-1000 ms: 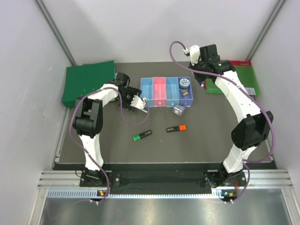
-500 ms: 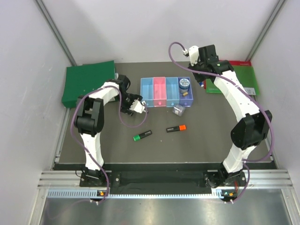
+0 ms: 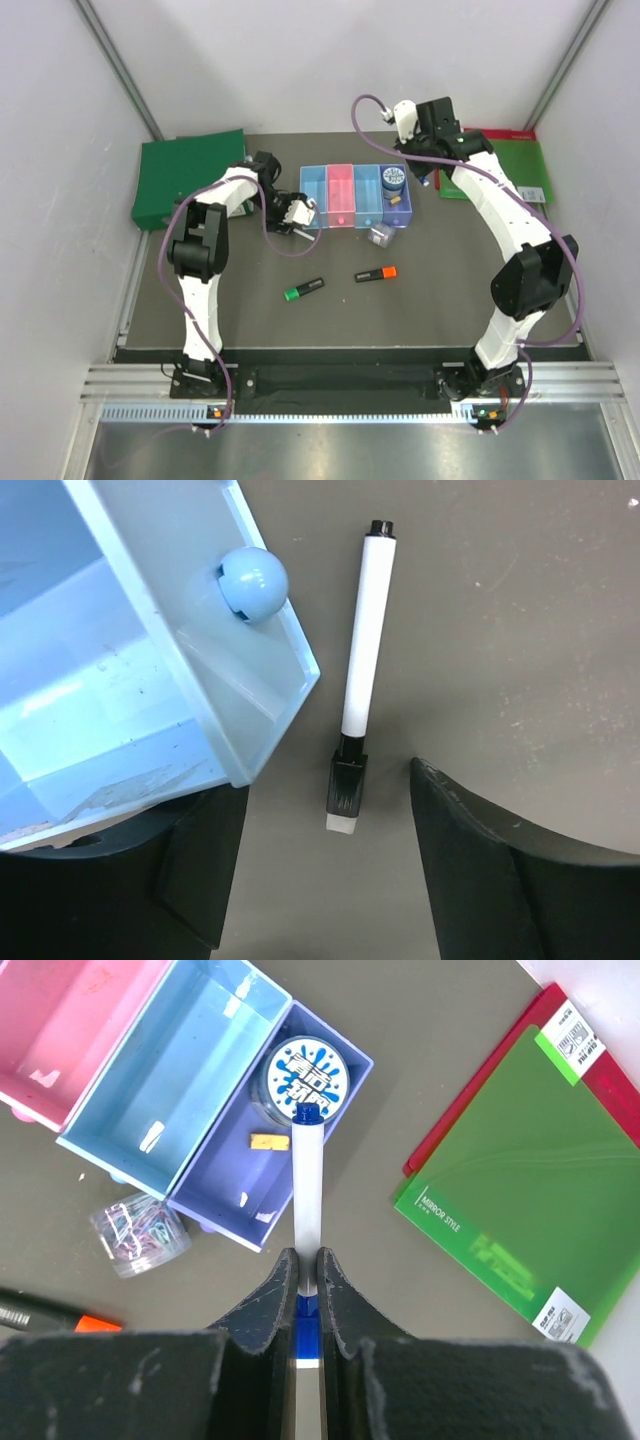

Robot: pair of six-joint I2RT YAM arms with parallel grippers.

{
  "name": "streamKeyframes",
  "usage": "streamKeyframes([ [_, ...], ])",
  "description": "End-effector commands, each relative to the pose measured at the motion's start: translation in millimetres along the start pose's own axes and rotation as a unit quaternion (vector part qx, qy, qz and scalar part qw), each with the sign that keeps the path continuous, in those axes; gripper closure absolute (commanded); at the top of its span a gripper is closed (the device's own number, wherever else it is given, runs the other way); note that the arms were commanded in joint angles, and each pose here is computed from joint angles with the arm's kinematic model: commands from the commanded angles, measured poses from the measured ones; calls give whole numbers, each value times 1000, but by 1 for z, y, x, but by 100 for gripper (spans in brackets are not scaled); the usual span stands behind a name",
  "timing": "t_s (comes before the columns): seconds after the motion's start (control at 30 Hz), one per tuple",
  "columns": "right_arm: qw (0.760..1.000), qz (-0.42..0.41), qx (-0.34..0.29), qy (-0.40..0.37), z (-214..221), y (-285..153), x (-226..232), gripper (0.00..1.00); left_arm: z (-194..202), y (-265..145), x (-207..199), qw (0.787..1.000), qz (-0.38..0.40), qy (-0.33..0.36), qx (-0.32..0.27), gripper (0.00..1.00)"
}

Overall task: Sort the stationery into containers
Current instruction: Pick up the pen from the center of the board.

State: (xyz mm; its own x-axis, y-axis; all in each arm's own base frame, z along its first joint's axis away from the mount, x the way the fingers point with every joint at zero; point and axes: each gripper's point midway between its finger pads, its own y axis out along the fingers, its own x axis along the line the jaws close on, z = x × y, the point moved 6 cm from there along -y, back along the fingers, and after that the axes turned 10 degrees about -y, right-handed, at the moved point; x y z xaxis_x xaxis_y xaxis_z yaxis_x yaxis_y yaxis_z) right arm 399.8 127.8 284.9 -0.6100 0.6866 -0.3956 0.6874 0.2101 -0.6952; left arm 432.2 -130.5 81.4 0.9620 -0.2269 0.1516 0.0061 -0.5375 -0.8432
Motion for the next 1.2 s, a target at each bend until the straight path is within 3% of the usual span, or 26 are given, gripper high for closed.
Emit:
streamKeyframes([
  [0.0,999,18,-46,-13,-25,-18,-5,95,20,31,-15,999,46,-25,-2,34],
  [0.13,998,24,-50,-16,-29,-20,-5,95,29,33,-22,998,61,-32,3,44],
  [0.33,998,23,-49,-22,-30,-20,-4,95,39,38,-32,996,79,-37,8,45],
  [0.67,997,25,-61,-30,-39,-19,-6,95,59,38,-46,988,139,-14,71,50],
  [0.87,997,14,-62,-35,-41,-17,0,95,68,35,-42,982,156,-8,107,66],
  [1.17,997,9,-71,-36,-46,-17,4,95,69,32,-45,978,170,-19,116,73],
])
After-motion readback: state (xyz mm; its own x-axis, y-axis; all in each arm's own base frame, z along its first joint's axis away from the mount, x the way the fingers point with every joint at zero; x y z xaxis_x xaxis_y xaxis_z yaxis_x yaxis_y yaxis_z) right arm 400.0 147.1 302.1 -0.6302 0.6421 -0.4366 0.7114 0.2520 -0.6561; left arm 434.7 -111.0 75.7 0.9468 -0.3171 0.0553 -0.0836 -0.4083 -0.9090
